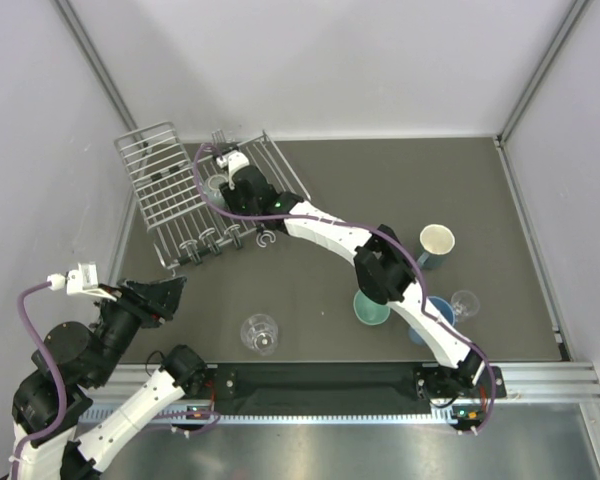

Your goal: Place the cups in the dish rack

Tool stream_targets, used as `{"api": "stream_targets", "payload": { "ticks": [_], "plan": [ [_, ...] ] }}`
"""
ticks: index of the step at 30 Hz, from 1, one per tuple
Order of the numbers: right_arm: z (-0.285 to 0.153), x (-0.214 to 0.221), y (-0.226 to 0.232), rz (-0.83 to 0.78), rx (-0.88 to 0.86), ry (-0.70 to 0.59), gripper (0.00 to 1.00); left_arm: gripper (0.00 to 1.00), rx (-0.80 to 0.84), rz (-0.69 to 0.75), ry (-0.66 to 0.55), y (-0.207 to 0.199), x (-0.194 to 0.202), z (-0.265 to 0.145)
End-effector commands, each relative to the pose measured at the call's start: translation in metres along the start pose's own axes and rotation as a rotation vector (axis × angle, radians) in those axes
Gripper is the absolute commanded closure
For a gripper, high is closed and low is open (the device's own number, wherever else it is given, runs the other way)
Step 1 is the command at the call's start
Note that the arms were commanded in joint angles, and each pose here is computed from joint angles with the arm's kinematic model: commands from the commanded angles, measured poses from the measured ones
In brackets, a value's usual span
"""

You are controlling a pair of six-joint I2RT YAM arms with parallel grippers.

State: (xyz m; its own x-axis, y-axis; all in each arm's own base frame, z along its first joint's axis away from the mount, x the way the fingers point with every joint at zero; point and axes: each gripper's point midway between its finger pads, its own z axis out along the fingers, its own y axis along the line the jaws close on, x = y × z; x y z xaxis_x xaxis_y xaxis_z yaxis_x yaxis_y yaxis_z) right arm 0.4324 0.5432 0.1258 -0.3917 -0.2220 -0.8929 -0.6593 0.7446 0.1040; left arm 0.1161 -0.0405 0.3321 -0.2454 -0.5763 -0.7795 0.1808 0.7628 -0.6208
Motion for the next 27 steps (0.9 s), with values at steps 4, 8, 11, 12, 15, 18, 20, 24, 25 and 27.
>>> {"api": "stream_targets", "payload": {
  "ticks": [4, 8, 11, 12, 15, 18, 20, 24, 25, 27],
  "plan": [
    [-0.054, -0.077, 0.015, 0.043, -0.053, -0.141, 0.58, 0.35, 0.030, -0.023, 0.026, -0.008, 0.003, 0.001],
    [-0.080, -0.095, 0.017, 0.083, -0.063, -0.152, 0.55, 0.40, -0.024, -0.020, 0.085, -0.004, 0.014, 0.008],
    [-0.102, -0.103, 0.012, 0.112, -0.038, -0.142, 0.54, 0.40, -0.030, 0.003, 0.168, -0.010, 0.027, 0.015],
    [-0.106, -0.098, 0.006, 0.119, -0.009, -0.128, 0.54, 0.40, -0.030, 0.007, 0.191, -0.013, 0.030, 0.018],
    [-0.134, -0.093, -0.004, 0.146, 0.032, -0.089, 0.53, 0.39, 0.001, 0.003, 0.251, -0.024, 0.041, 0.023],
    [-0.168, -0.081, -0.016, 0.178, 0.079, -0.032, 0.52, 0.40, 0.025, -0.010, 0.305, -0.032, 0.051, 0.027],
    [-0.199, -0.086, -0.023, 0.217, 0.091, -0.033, 0.51, 0.40, 0.030, -0.012, 0.325, -0.034, 0.056, 0.030],
    [-0.247, -0.042, -0.061, 0.277, 0.201, 0.064, 0.48, 0.39, 0.081, -0.022, 0.338, -0.043, 0.063, 0.036],
    [-0.259, -0.030, -0.069, 0.283, 0.227, 0.098, 0.48, 0.39, 0.089, -0.024, 0.344, -0.043, 0.066, 0.037],
    [-0.289, -0.019, -0.092, 0.324, 0.296, 0.105, 0.47, 0.39, 0.109, -0.033, 0.363, -0.046, 0.075, 0.042]
  ]
}}
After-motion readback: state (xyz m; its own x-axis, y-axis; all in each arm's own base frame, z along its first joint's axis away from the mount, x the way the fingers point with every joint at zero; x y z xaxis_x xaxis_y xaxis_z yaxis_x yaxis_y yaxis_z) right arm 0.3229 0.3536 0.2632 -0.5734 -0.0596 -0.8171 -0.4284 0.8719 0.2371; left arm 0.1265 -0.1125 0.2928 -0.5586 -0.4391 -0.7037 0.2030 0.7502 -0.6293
